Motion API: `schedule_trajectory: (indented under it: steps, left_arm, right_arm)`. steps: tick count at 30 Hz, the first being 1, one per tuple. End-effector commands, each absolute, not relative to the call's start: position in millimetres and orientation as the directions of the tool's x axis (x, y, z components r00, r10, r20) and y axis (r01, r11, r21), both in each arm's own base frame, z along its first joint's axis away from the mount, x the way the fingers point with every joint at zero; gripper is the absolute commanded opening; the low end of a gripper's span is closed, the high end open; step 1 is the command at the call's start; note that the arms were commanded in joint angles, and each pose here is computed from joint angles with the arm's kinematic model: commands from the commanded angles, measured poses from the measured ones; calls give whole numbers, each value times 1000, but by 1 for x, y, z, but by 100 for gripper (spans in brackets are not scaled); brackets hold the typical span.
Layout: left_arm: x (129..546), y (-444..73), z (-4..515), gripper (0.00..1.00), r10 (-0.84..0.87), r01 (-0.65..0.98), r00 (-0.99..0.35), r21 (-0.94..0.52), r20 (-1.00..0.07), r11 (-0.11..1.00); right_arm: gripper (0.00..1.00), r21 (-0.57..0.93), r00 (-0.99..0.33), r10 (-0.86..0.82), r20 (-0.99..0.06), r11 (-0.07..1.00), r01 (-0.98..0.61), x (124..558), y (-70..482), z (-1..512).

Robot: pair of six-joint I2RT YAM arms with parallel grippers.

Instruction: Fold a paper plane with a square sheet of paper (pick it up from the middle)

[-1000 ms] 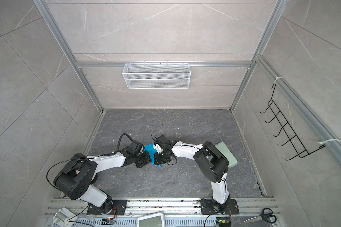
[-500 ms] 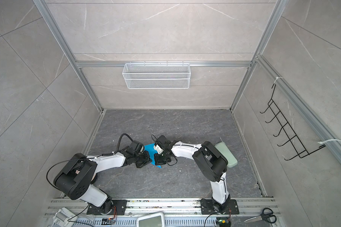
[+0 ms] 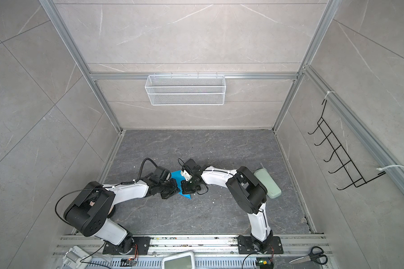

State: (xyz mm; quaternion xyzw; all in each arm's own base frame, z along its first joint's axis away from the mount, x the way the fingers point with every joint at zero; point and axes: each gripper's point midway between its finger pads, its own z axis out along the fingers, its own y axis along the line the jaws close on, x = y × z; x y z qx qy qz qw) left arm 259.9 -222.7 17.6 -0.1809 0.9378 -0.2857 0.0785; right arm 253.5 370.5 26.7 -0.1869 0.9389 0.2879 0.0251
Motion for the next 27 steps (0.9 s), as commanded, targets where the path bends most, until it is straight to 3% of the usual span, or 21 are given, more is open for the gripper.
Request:
schedule_trajectory:
  steps: [1,27]
  left_arm:
    - [240,-202,-10,5,-406,-369,-914,-443,12,817]
    - [236,-193,-14,5,-427,-397,-904,-395,14,828]
  right_arm:
    - [8,509,-930,-349,-115,783,-357,247,366,18]
    - [7,448,-923,-381,-58,816,-365,236,347,4]
